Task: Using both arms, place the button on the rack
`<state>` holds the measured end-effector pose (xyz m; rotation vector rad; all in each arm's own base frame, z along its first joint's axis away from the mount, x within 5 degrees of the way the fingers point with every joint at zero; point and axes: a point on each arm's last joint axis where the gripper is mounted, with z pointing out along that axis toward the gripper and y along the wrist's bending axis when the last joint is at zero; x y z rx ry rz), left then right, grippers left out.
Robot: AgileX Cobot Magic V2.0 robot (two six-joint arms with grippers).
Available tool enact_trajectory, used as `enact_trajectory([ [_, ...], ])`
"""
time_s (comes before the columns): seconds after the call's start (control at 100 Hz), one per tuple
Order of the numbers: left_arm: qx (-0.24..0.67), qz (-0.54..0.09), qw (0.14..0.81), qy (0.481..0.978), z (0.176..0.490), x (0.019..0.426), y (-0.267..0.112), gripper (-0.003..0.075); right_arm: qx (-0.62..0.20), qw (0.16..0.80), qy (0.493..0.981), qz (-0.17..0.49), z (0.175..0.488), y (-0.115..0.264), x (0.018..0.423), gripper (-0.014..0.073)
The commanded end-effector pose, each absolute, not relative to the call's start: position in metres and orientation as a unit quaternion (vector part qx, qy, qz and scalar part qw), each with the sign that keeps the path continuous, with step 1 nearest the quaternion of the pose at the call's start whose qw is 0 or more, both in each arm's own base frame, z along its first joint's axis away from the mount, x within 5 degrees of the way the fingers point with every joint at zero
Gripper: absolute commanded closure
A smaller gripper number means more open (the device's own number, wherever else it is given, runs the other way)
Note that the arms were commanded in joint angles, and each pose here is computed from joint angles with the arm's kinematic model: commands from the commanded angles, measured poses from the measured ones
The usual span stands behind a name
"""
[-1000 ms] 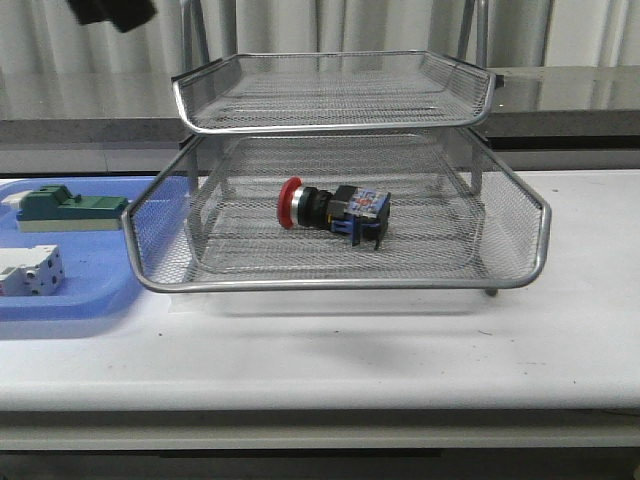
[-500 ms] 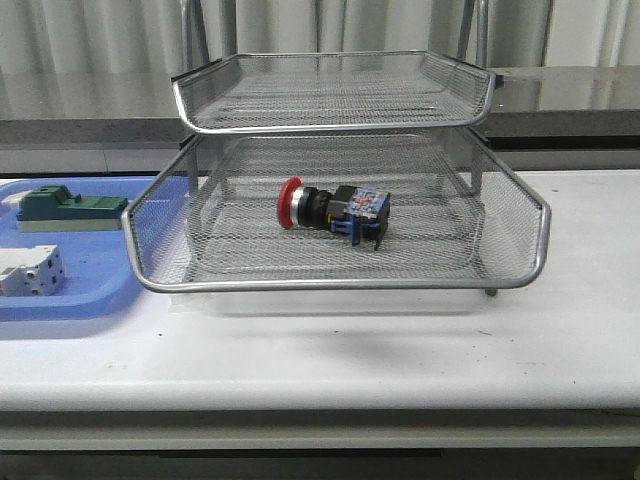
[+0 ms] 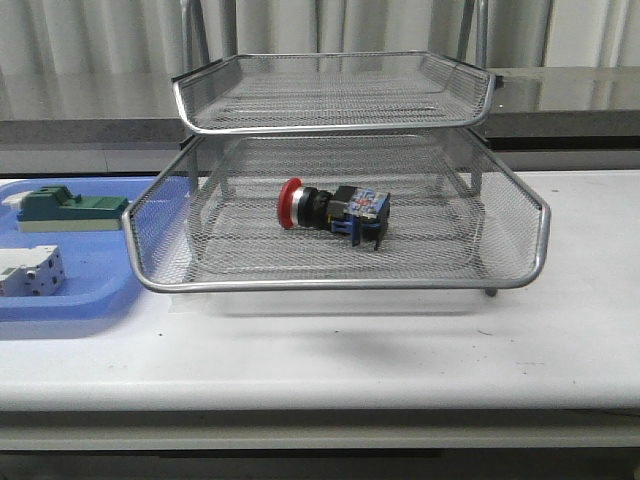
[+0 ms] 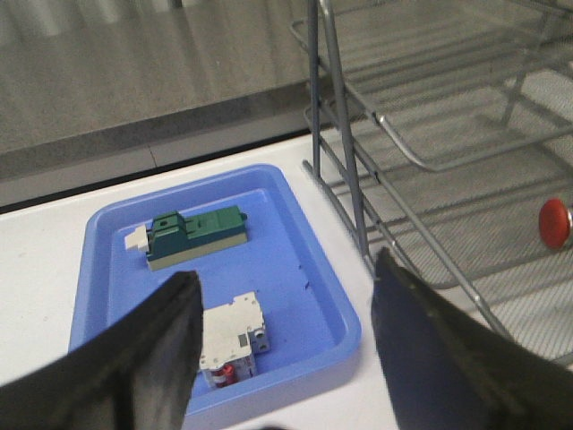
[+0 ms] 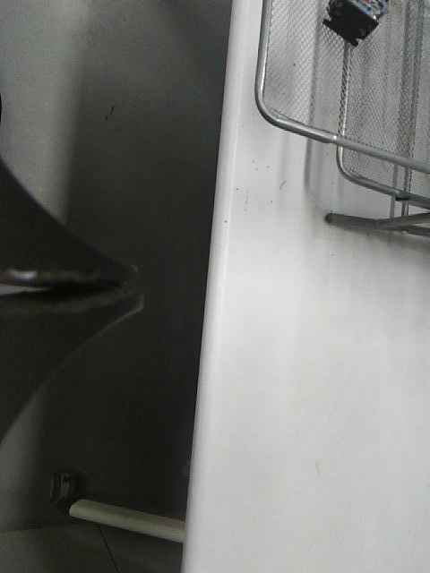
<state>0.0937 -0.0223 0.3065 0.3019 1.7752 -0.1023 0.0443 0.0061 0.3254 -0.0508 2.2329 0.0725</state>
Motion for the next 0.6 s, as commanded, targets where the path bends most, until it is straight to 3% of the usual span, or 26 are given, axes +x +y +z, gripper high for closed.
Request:
enact_trajectory([
  [0.0,0.078,-0.065,0.691,0.716,0.313,0.088,-0.018,0.0312,-0.019,0.474,0.880,0.026,0.339,0.006,0.047,0.0664],
  [0.21,0.009,-0.080,0.737,0.671,0.285,0.085,-0.010,0.0337,-0.019,0.474,0.880,0.026,0.339,0.006,0.047,0.0664],
  [0.59,0.003,-0.076,0.737,0.672,0.276,0.086,-0.009,0.0486,-0.019,0.474,0.880,0.026,0.339,0.006,0.047,0.0664],
])
